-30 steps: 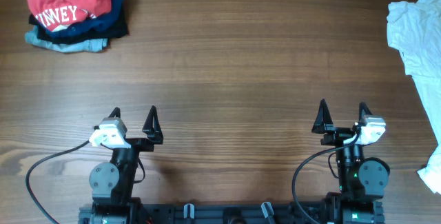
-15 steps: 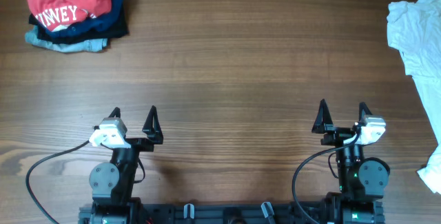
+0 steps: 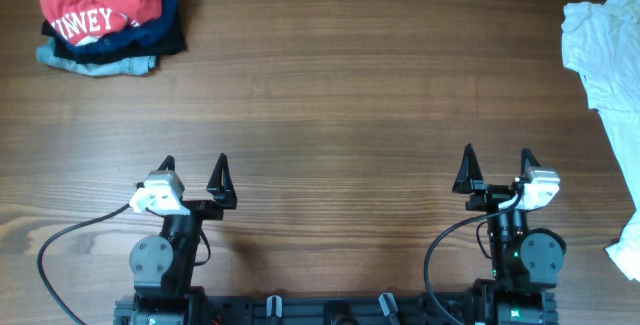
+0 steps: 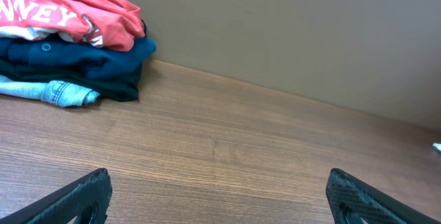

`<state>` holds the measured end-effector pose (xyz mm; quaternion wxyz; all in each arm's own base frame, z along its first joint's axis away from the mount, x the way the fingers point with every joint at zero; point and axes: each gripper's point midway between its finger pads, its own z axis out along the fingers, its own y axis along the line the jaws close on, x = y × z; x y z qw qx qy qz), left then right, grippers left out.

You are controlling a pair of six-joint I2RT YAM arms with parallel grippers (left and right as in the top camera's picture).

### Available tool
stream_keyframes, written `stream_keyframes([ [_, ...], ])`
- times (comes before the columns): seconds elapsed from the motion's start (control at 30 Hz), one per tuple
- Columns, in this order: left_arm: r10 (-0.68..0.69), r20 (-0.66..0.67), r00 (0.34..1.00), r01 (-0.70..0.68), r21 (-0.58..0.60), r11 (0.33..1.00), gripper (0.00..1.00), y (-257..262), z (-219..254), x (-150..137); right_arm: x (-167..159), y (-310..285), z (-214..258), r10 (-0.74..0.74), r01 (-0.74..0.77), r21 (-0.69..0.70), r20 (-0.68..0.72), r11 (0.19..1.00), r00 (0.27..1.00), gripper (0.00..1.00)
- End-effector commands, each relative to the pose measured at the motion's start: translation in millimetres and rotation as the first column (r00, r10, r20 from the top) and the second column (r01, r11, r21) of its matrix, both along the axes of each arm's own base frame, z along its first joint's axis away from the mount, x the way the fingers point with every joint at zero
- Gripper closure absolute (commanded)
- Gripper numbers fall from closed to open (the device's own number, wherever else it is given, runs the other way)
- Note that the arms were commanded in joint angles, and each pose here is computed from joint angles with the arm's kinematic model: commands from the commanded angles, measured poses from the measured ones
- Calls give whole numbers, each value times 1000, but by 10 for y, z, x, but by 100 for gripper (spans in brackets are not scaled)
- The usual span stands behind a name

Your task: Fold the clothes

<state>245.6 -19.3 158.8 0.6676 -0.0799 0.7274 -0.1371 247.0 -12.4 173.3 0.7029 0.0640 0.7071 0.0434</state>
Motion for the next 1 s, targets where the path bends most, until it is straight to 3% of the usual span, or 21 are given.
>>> stream_keyframes([
  [0.0,9,-2,1000,-9,22,1000,0,15,-22,-1,-4,21,23,13,-13,-15,11,1000,1000,0],
  [0.4,8,-2,1000,-8,22,1000,0,15,-22,-2,-4,24,25,15,-14,-13,11,1000,1000,0],
  [0.47,8,-2,1000,-8,22,1000,0,15,-22,-2,-8,171,45,99,-101,113,23,988,995,0],
  [0.53,8,-2,1000,-8,22,1000,0,15,-22,-2,-36,378,66,214,-212,395,39,894,976,0],
  [0.57,8,-2,1000,-8,22,1000,0,15,-22,-2,-47,428,71,239,-222,568,45,792,970,0],
  [0.6,9,-2,1000,-9,22,1000,0,15,-22,-1,-46,427,71,232,-190,749,49,635,971,0],
  [0.67,8,-2,1000,-8,22,1000,0,15,-22,-2,-40,395,71,208,-141,885,51,444,977,0],
  [0.73,8,-2,1000,-8,22,1000,0,15,-22,-2,-47,432,71,226,-131,927,51,352,973,0],
  [0.77,9,-2,1000,-9,22,1000,0,15,-22,-1,-50,446,74,235,-136,925,53,355,971,0],
  [0.9,8,-2,1000,-8,22,1000,0,15,-22,-2,-99,510,420,280,-324,708,184,627,942,4],
  [0.97,8,-2,1000,-8,22,1000,0,15,-22,-2,-116,411,691,224,-320,625,230,712,947,1],
])
